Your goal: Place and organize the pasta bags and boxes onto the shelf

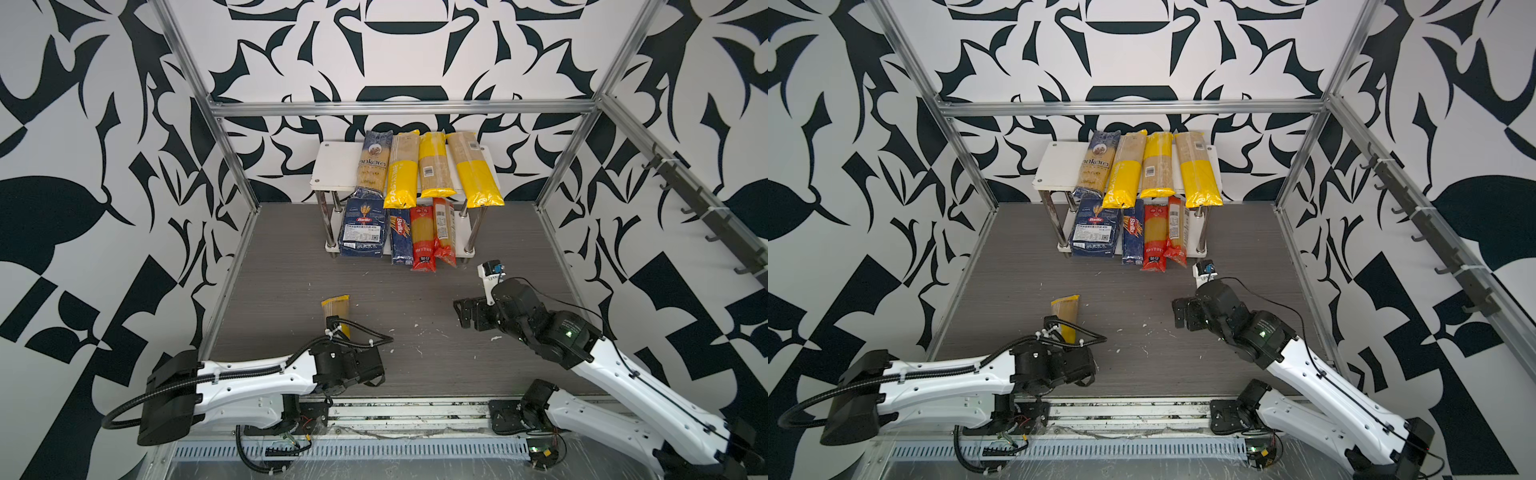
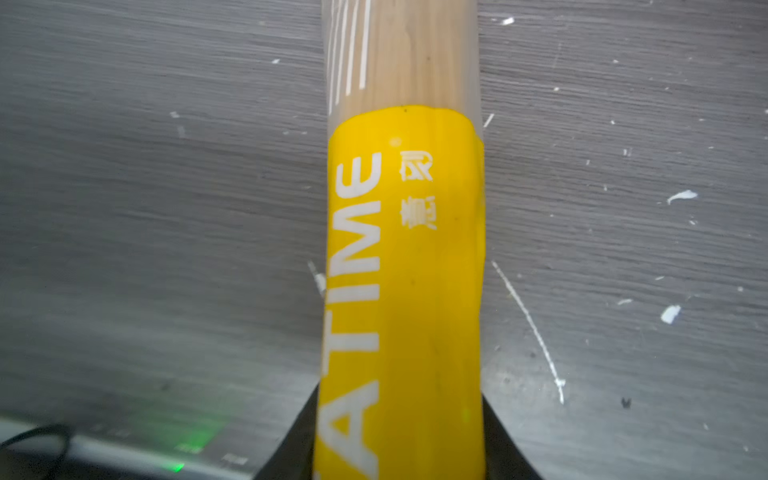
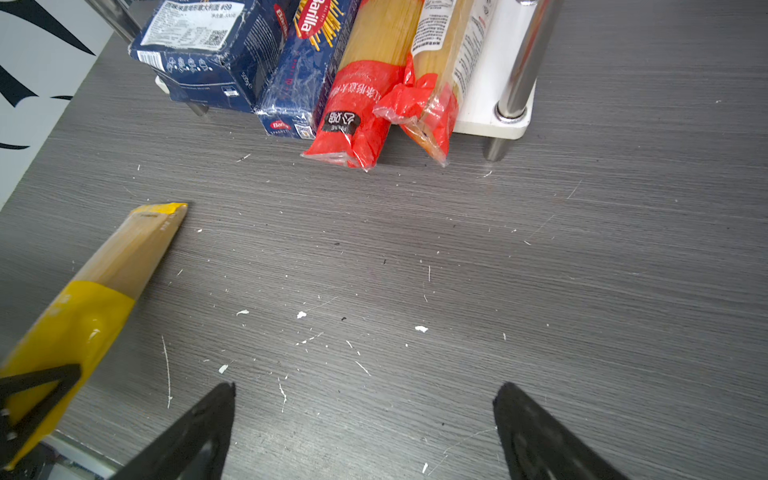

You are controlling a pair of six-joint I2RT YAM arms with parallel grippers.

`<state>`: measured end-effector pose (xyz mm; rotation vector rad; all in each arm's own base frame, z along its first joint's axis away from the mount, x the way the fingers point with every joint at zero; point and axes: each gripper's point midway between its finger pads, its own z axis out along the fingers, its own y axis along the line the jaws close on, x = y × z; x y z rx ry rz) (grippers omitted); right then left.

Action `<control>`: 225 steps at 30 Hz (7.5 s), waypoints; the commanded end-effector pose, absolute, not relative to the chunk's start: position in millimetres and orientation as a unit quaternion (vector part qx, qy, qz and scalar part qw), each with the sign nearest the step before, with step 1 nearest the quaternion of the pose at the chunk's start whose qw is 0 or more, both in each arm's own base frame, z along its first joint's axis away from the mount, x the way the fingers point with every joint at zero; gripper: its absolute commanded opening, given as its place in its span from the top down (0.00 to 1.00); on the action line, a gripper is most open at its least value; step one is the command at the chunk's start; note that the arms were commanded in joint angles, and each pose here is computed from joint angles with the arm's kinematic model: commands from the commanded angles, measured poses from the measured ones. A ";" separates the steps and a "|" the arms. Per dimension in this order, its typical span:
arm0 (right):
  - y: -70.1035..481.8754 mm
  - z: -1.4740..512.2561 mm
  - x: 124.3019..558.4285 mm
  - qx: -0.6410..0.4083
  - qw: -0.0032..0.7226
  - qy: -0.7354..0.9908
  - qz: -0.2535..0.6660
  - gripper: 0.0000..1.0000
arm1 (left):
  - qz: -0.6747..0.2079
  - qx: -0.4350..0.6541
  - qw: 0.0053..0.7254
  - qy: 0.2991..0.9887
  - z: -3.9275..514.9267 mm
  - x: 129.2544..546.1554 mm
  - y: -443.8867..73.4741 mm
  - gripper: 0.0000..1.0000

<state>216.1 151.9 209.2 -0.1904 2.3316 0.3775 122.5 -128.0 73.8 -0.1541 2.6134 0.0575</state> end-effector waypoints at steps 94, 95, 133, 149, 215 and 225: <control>146.4 270.4 253.7 -0.092 0.436 0.889 0.103 0.00 | -0.064 0.044 0.561 0.824 479.8 438.1 -135.5 1.00; 145.8 270.7 254.3 -0.091 0.436 0.890 0.101 0.00 | -0.065 0.042 0.564 0.822 480.3 442.5 -135.1 1.00; 120.6 231.0 252.0 -0.065 0.403 0.911 0.062 0.00 | -0.118 -0.027 0.543 0.831 380.3 353.7 -93.4 0.01; 128.7 175.8 272.2 -0.029 0.369 0.927 0.056 0.00 | -0.108 -0.093 0.494 0.858 224.4 297.0 -64.6 0.01; -41.7 102.3 376.4 0.135 0.542 0.820 -0.126 0.00 | 0.125 -0.053 0.630 0.765 116.9 376.9 15.0 0.01; -27.2 86.8 394.2 0.088 0.521 0.842 -0.104 0.00 | 0.045 -0.064 0.587 0.805 91.7 391.8 26.1 0.01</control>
